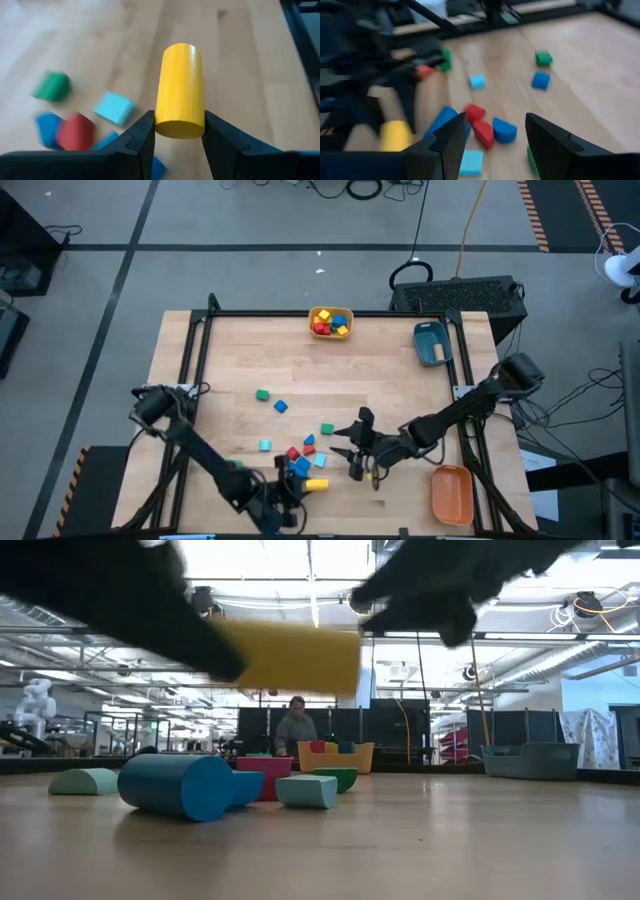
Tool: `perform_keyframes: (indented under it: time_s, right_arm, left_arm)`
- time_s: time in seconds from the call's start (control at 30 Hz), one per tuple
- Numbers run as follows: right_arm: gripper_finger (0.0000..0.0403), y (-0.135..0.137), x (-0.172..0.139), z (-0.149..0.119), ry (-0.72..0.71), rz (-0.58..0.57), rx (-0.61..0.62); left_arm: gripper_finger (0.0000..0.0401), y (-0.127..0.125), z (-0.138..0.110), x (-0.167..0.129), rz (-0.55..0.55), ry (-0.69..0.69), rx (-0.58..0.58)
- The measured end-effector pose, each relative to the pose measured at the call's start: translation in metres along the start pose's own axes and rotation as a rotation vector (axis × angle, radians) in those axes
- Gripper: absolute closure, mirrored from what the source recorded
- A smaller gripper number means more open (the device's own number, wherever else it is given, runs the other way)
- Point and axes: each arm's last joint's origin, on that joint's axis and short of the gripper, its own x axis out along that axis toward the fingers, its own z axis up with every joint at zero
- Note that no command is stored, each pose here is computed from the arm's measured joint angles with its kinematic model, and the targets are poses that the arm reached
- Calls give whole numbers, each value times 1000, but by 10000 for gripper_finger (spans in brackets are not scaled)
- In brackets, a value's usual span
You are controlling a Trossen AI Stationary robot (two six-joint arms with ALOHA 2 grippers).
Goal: Sort blocks by size
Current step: Put the yellow cylindrical block into the blue bin
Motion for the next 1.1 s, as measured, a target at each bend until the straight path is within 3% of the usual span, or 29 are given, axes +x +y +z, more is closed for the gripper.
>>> perform_keyframes:
  time_s: [0.2,0.37,0.5,0.63,0.8,1.1]
  right_arm:
    - [195,-4,-28,32,-76,49,-89]
    - [167,-13,-30,35,2,107,-157]
    - [146,-22,-26,33,51,76,-217]
    - [133,-32,-21,36,55,40,-304]
    - [128,-60,-23,49,98,-30,-351]
    - [135,-88,-29,53,231,-3,-348]
  left_arm:
    - [265,37,39,2,-9,-4,63]
    - [266,76,67,7,-32,-1,77]
    - [266,111,86,15,-16,-11,67]
    - [266,142,97,24,20,-8,70]
    - [266,175,104,37,-15,11,26]
    - [266,206,112,47,-36,-16,8]
